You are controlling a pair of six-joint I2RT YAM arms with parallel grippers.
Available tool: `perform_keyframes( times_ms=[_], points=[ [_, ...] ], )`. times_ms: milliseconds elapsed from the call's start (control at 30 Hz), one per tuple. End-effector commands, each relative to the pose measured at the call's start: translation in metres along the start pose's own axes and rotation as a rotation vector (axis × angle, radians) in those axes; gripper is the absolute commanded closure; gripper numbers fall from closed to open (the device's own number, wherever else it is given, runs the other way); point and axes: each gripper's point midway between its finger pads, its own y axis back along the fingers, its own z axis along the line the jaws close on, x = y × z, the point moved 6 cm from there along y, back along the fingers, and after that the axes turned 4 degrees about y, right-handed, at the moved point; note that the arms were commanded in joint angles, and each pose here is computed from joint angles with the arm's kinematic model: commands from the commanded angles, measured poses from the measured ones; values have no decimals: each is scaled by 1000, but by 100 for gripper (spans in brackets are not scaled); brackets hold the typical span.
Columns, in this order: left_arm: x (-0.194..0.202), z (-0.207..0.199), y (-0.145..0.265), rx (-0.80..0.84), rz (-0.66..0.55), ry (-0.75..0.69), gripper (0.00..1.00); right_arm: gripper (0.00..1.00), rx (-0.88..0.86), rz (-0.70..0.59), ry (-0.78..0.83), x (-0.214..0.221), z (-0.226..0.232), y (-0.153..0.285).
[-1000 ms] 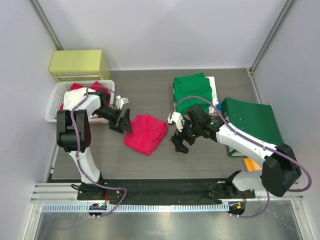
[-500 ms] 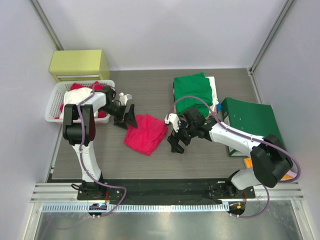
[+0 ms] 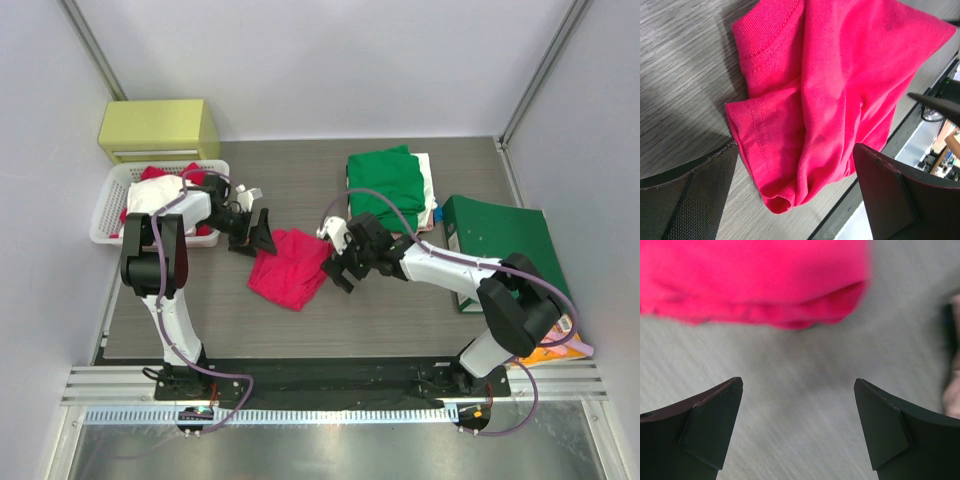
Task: Fold and stack the t-shirts
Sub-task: Put the neatly folded tshirt into the corner of the board with both arms
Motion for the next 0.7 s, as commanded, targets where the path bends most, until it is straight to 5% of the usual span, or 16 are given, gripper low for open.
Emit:
perform_keyframes(
  times_ms=[0, 167, 433, 667],
  points=[
    [-3, 18, -9, -98, -68, -46, 0, 0, 257, -186, -128, -51, -57, 26],
    [0, 16, -5, -126, -110, -37, 0, 0, 138, -224, -276, -48, -49, 19],
    [1, 17, -4, -152, -124, -46, 0, 0, -516, -217, -299, -44, 11, 14],
    [5, 18, -2, -166, -125, -52, 0, 0, -509, -235, -336, -35, 14, 10]
  ],
)
